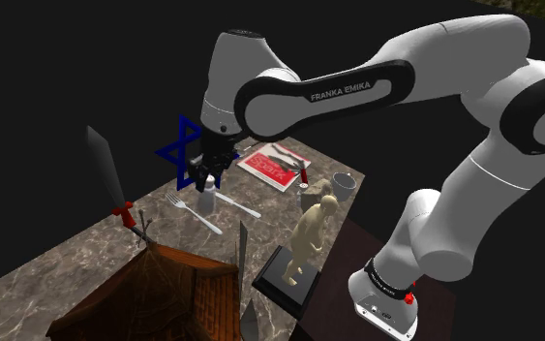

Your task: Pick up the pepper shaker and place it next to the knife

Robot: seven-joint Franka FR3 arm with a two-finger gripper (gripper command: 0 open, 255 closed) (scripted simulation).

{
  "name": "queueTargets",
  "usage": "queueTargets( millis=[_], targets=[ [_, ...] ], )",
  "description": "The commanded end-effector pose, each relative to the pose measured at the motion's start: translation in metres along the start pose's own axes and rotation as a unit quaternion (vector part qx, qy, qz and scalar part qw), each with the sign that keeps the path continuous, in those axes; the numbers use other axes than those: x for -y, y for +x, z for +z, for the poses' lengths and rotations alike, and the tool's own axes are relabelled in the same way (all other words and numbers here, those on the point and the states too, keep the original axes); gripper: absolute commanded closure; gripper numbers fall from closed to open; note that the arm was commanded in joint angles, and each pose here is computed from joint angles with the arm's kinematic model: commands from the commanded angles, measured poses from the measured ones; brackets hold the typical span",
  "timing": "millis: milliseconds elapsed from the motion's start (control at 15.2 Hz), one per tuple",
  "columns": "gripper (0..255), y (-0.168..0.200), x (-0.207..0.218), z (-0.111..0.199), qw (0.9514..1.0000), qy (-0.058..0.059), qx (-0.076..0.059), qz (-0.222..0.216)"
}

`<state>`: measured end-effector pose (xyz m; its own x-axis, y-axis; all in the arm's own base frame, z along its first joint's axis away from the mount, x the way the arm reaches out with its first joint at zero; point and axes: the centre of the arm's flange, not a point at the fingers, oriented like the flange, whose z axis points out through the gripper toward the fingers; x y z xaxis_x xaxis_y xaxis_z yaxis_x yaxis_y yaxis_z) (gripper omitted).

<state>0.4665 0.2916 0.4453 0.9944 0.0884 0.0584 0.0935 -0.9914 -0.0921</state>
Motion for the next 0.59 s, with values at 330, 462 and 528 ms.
queueTargets(
  millis=[330, 462, 528],
  targets=[
    [255, -0.002, -0.002, 0.037, 1.0000, 0.000, 0.000, 0.000],
    [255, -0.002, -0.003, 0.047, 1.0000, 0.000, 0.000, 0.000],
    [255, -0.003, -0.004, 0.052, 1.0000, 0.000, 0.000, 0.000]
  ],
)
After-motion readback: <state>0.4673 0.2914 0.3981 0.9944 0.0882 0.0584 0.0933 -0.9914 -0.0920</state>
